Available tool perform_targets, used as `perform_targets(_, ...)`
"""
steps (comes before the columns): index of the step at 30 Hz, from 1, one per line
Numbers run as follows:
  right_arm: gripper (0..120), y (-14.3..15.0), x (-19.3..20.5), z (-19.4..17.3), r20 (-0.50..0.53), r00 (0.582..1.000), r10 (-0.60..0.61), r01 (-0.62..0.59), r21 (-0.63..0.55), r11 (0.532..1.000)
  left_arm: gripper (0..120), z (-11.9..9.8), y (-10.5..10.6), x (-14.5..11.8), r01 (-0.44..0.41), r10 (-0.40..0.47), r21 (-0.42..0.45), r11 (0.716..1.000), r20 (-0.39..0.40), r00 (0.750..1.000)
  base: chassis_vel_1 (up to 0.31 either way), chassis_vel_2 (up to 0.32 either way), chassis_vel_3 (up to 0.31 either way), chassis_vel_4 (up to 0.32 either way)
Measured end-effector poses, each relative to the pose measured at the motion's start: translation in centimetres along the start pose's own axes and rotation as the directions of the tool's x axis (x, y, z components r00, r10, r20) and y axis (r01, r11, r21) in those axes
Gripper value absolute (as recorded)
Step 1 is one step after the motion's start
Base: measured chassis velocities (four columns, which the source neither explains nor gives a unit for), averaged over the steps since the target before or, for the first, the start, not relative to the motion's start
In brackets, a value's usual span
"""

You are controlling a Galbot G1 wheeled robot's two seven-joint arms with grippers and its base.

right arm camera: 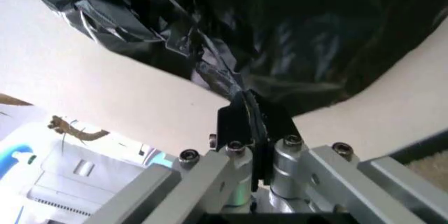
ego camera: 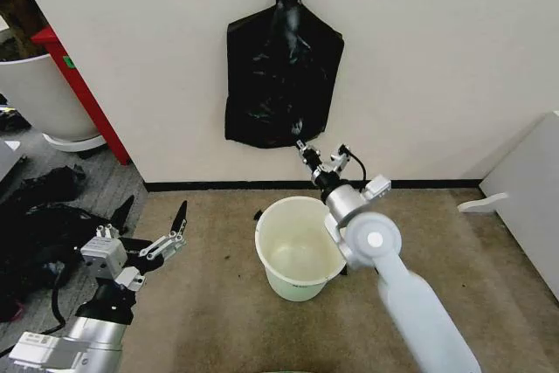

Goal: Place the garbage bag over the trash bin.

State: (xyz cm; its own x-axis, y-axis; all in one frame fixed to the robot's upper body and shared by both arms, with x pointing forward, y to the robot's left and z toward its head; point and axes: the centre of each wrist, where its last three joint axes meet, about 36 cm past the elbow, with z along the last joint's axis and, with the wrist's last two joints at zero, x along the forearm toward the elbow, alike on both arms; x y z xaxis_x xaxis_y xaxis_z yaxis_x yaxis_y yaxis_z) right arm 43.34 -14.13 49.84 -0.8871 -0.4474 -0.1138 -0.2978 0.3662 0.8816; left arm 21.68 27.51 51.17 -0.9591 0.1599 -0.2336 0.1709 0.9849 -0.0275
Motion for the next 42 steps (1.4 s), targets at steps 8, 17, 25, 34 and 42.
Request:
perform_targets(8,0,-0.6,2.2,1.6,-0.020,0.999,0.025,-0.025,0.000,1.000,100,0.4,0.2,-0.2,0.000,0.000,0.004,1.000,0.001,1.000,0.000,0.000,0.000,0.000)
perform_targets(17,0,-1.5,4.1,3.4,-0.029,0.998,0.051,-0.050,0.018,0.999,100,0.5,0.6,-1.2,-0.020,0.020,0.013,1.000,0.005,1.000,0.000,0.000,0.000,0.000)
perform_targets(25,0,-1.9,5.1,5.3,-0.026,0.997,0.078,-0.076,0.063,0.995,100,-0.3,1.2,-3.9,-0.062,0.062,0.037,0.997,-0.006,0.998,0.000,0.000,0.000,0.000)
perform_targets(34,0,-2.0,6.1,6.9,-0.024,0.995,0.101,-0.099,0.070,0.993,100,-1.1,2.6,-6.6,-0.125,0.125,0.019,0.992,0.004,0.992,0.000,0.000,0.000,0.000)
perform_targets(42,0,-1.9,6.5,7.4,-0.018,0.994,0.107,-0.105,0.069,0.992,100,-1.4,2.6,-7.0,-0.134,0.134,0.023,0.991,0.003,0.991,0.000,0.000,0.000,0.000)
